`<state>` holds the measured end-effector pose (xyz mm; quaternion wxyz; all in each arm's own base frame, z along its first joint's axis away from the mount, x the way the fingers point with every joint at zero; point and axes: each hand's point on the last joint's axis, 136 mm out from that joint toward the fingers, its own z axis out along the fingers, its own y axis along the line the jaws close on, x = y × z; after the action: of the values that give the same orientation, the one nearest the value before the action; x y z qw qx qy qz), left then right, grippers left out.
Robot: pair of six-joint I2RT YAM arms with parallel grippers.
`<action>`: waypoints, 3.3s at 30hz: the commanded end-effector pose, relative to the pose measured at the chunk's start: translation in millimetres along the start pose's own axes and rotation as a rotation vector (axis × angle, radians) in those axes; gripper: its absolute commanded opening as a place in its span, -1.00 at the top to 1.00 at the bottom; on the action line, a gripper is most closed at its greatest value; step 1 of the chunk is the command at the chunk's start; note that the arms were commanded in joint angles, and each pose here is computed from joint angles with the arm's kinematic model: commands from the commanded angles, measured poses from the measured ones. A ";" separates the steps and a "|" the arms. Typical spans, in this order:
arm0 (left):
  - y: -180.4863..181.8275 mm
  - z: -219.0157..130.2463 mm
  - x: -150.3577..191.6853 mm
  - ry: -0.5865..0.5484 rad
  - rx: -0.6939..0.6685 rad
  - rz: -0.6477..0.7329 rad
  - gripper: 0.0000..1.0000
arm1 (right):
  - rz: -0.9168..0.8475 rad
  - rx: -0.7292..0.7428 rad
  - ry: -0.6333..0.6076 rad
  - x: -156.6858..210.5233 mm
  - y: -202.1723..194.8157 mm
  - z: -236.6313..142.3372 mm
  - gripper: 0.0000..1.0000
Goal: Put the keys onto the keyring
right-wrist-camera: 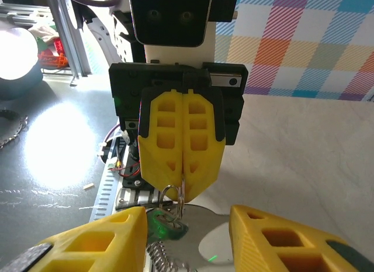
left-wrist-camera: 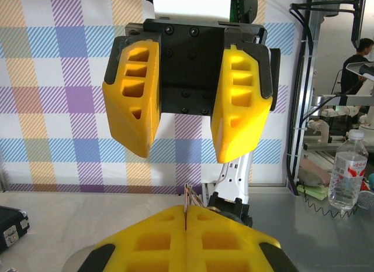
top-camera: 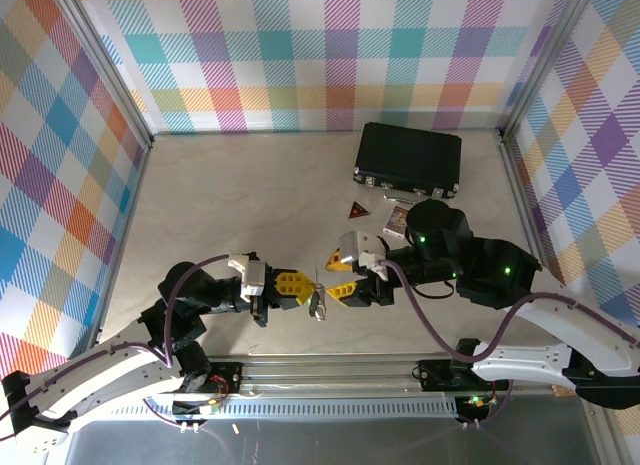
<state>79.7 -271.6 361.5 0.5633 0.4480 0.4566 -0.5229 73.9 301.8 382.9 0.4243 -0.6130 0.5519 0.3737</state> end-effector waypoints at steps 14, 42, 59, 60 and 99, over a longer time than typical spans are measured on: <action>-7.1 -3.6 -22.8 -0.079 0.021 0.054 1.00 | 0.059 -0.089 0.010 3.2 5.2 22.1 0.39; 17.0 -12.8 17.8 0.277 -0.121 0.106 0.82 | 0.008 -0.101 0.286 46.3 -1.9 31.5 1.00; -0.5 -7.3 -22.7 0.061 -0.042 0.103 1.00 | 0.007 -0.119 0.258 31.5 3.5 31.5 0.72; -2.9 -5.9 -25.3 0.046 -0.024 0.097 1.00 | 0.011 -0.115 0.240 29.0 4.0 30.3 0.71; -11.5 -4.0 -27.0 -0.064 0.035 0.073 1.00 | 0.095 -0.085 0.051 3.2 6.1 24.0 0.46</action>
<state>76.7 -269.8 368.8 0.5667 0.4598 0.4508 -0.5139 72.0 318.1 373.1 0.3758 -0.6107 0.5779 0.3896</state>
